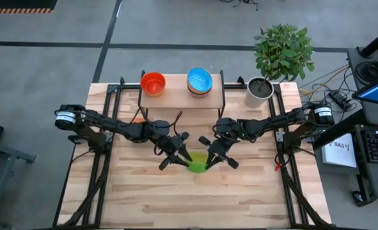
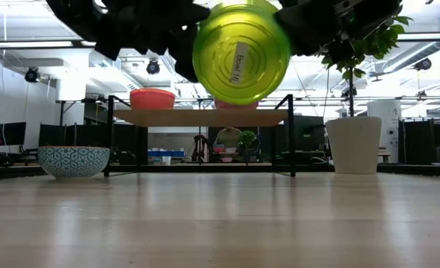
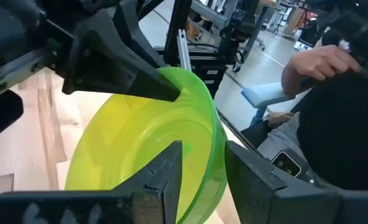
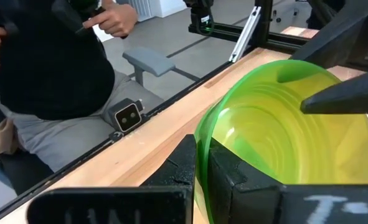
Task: Place and stack bowls onto a shelf
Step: Stack the green bowl on top of the orange bowl on the shelf
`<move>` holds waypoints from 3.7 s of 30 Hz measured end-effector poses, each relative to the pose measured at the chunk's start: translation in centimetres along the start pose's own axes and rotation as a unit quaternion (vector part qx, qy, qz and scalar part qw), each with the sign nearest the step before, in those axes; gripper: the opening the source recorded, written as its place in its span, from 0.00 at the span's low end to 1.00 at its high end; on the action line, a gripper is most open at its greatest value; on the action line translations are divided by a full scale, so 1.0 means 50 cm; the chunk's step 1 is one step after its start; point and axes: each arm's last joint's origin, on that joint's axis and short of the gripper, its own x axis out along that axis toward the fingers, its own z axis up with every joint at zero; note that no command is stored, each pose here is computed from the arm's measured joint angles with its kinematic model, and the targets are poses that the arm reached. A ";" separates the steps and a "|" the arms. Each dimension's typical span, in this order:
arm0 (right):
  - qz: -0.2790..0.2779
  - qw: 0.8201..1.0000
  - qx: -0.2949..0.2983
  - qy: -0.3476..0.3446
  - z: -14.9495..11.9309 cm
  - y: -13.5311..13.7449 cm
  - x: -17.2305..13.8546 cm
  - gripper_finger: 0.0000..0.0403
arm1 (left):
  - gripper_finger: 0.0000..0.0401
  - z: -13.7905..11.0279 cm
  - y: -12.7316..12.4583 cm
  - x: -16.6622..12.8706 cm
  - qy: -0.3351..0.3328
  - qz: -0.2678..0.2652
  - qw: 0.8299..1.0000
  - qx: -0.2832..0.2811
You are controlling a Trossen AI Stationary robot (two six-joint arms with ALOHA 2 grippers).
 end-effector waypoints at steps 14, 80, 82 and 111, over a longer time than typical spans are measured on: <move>-0.044 0.999 0.031 0.004 0.000 -0.006 -0.001 0.18 | 0.01 -0.005 0.001 0.004 0.004 -0.007 1.000 0.008; -0.161 0.986 0.035 -0.013 0.060 0.012 -0.084 0.37 | 0.00 0.201 0.132 -0.428 0.256 0.503 0.824 -0.050; -0.161 0.986 0.034 -0.013 0.060 0.012 -0.084 0.37 | 0.00 0.198 0.138 -0.427 0.263 0.509 0.818 -0.049; -0.160 0.986 0.037 -0.007 0.057 0.012 -0.084 0.37 | 0.20 0.204 0.134 -0.433 0.246 0.536 0.805 -0.060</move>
